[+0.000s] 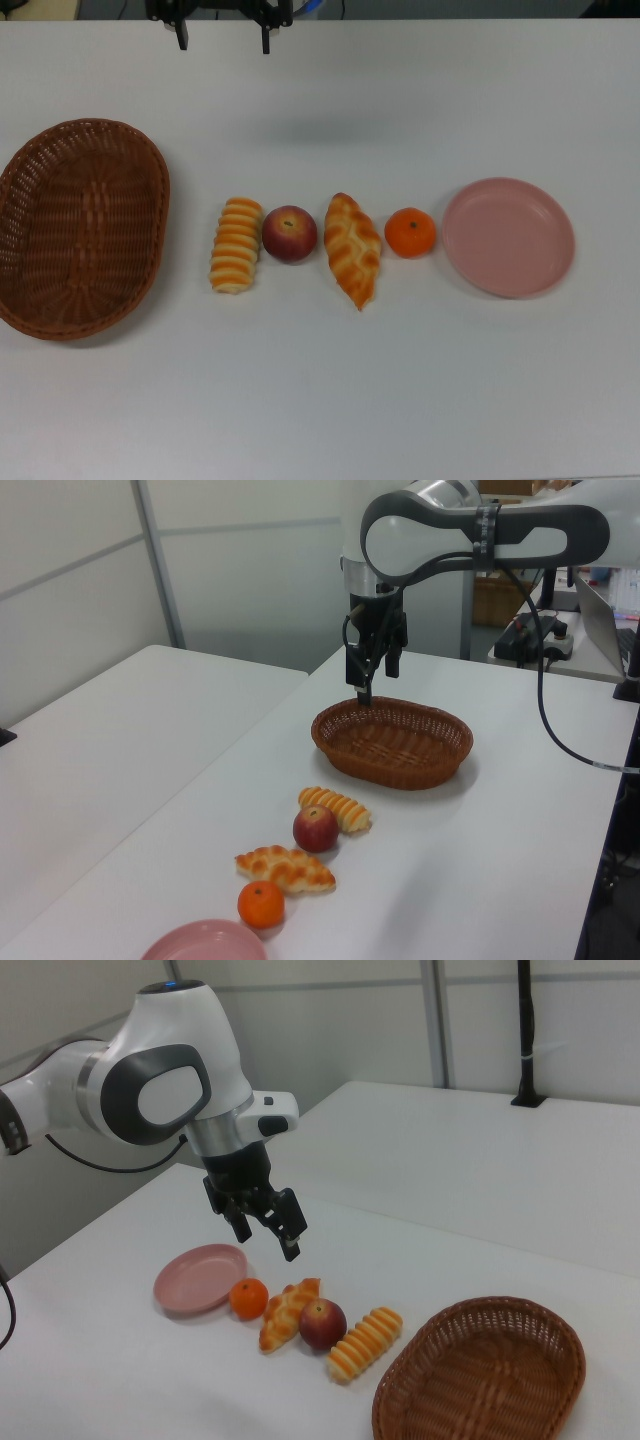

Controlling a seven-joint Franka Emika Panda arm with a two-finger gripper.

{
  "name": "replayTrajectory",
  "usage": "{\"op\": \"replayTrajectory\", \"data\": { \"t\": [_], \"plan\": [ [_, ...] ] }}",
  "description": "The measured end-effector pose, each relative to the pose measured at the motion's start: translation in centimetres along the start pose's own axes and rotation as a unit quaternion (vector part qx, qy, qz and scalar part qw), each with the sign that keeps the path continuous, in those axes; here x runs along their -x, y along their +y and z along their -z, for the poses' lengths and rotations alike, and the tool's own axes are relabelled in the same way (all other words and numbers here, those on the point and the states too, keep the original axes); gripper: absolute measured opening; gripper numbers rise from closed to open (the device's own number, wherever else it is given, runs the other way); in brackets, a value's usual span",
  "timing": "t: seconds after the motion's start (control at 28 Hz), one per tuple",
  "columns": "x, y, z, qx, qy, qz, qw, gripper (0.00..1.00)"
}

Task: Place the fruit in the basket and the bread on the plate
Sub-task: 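Move the gripper from above the basket down to the tangerine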

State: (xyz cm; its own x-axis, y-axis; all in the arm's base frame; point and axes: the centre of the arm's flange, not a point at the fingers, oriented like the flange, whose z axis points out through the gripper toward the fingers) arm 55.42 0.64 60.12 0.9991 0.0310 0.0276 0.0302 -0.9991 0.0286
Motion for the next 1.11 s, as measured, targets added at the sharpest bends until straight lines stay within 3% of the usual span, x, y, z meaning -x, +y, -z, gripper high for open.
{"op": "replayTrajectory", "data": {
  "t": [0.25,0.39,0.57,0.89,1.11],
  "plan": [
    [-1.2,-1.6,-3.0,0.017,-0.028,0.022,0.9992,1.00],
    [-2.2,-3.6,-5.5,0.015,-0.046,0.040,0.9980,1.00],
    [-3.8,-6.7,-7.8,0.012,-0.032,0.062,0.9975,1.00],
    [-6.4,-13.7,-14.1,0.002,-0.017,0.060,0.9980,1.00],
    [-6.9,-15.4,-16.3,-0.001,-0.018,0.070,0.9973,1.00]
  ]
}}
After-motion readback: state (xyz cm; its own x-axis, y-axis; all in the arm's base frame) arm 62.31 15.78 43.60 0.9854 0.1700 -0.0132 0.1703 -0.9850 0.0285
